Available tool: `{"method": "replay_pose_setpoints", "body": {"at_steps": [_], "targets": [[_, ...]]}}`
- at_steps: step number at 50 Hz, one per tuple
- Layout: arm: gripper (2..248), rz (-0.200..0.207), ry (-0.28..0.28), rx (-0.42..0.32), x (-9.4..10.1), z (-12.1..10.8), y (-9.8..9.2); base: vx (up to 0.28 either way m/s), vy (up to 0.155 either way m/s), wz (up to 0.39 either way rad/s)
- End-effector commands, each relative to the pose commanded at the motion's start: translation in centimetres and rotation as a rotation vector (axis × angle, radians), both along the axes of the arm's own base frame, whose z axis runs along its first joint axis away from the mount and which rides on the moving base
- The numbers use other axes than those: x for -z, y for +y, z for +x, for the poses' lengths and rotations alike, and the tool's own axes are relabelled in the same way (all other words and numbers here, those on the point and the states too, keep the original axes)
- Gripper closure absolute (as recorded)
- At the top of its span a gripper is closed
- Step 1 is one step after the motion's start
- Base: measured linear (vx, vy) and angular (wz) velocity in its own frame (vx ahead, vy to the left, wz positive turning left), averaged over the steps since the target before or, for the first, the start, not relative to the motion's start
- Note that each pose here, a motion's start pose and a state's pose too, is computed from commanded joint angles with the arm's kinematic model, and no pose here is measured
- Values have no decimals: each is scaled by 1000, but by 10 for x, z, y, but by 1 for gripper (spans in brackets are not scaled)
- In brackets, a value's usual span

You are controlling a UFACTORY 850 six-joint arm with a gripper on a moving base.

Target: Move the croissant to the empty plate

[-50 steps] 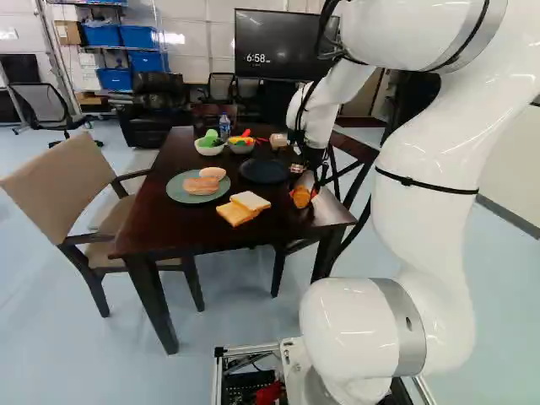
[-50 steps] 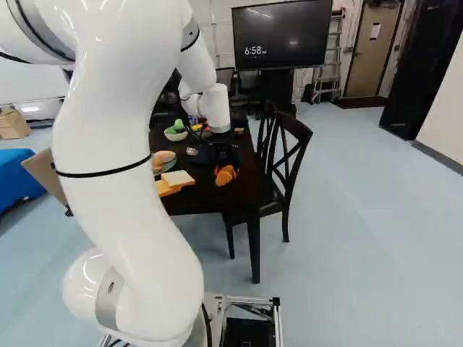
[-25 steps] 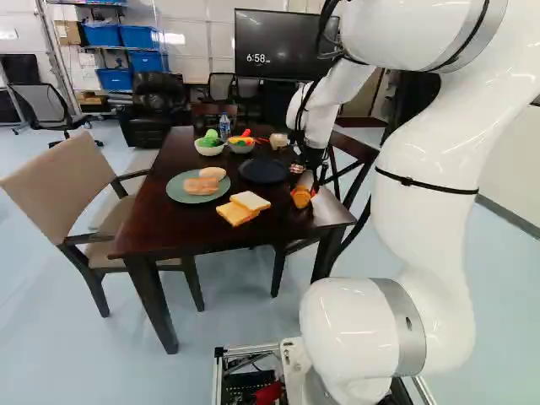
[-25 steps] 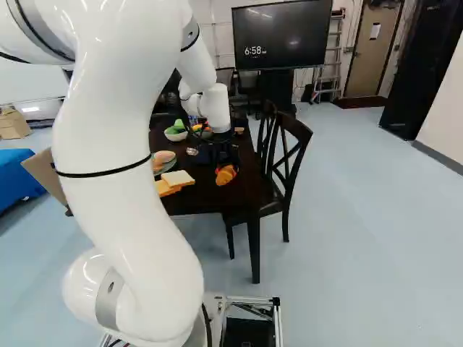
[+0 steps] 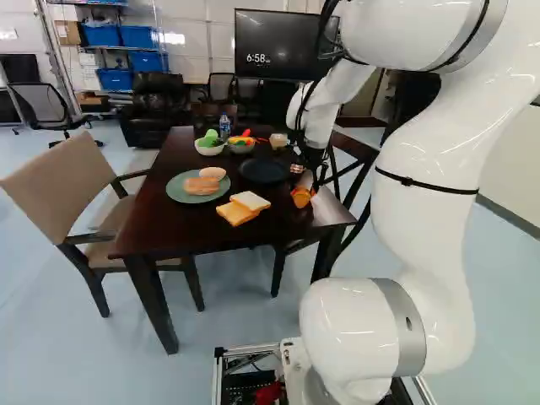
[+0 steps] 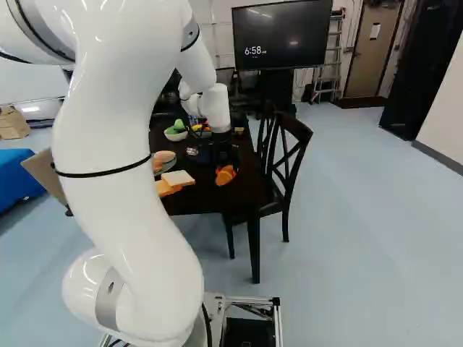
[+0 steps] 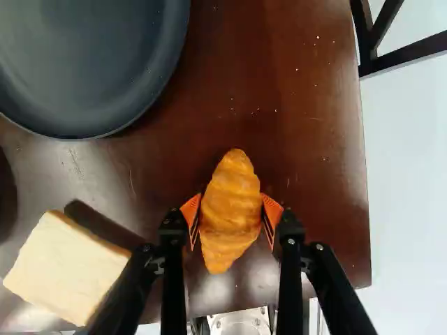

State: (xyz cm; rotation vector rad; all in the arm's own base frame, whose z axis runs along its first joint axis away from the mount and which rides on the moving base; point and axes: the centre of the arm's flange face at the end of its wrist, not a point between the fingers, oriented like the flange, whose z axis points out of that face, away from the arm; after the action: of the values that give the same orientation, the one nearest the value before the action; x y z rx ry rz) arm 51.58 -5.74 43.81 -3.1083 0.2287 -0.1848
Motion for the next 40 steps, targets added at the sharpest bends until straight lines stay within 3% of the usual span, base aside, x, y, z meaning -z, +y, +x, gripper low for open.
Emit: {"method": "replay_pose_setpoints", "body": {"at_steps": [14, 40], "targets": [[121, -3, -29, -7, -17, -6, 5, 0, 0, 0], [121, -5, -80, -89, -55, 7, 45, 0, 0, 0]]}}
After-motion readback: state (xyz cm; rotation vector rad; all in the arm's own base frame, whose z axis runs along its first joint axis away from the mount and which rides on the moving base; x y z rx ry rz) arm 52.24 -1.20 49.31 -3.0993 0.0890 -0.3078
